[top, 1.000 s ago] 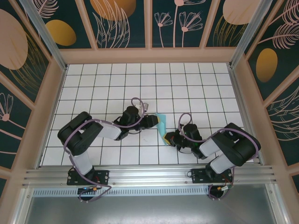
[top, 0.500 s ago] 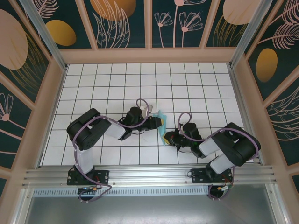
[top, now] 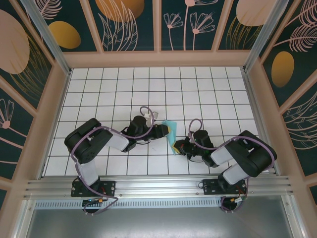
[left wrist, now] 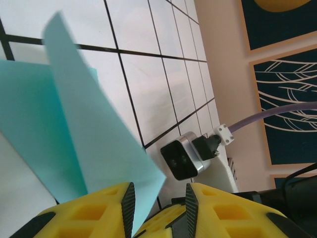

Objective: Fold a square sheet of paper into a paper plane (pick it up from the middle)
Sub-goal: Fold the wing for the fifth time at the center of the table.

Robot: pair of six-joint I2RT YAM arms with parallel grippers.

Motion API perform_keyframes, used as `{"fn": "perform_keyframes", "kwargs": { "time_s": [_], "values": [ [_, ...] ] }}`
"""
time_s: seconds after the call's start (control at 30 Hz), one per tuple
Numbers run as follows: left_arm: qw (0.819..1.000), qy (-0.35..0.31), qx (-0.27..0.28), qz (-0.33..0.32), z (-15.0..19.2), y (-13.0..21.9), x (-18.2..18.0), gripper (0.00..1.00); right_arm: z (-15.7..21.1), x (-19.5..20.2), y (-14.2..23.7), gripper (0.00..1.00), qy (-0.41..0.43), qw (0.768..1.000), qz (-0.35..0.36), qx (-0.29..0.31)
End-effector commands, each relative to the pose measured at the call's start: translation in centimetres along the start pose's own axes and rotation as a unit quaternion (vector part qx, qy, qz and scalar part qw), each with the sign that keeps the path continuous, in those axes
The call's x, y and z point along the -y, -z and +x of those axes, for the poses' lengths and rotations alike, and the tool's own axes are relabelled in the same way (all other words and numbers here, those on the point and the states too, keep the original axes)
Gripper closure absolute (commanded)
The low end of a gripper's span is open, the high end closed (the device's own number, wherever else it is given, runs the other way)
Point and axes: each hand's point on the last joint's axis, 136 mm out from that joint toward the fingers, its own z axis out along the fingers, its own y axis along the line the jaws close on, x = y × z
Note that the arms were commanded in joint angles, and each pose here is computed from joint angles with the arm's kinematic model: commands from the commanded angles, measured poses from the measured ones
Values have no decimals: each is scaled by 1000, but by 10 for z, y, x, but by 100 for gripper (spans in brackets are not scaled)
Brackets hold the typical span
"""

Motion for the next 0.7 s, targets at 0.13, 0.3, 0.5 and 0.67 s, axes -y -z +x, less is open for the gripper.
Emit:
{"fn": "perform_keyframes", "kwargs": {
  "time_s": [0.13, 0.3, 0.5, 0.67],
  "values": [
    [999, -17, -26, 34, 10, -5, 14, 66, -4, -5, -1, 100, 11, 1000, -1, 5],
    [999, -20, -31, 40, 9, -14, 18, 66, -4, -4, -1, 100, 11, 1000, -1, 2],
    [999, -14, -27, 12, 9, -23, -2, 66, -3, -4, -1, 100, 12, 1000, 0, 1],
    [1000, -19, -21, 10, 7, -28, -7, 66, -3, -3, 0, 100, 10, 1000, 2, 3]
  ]
}}
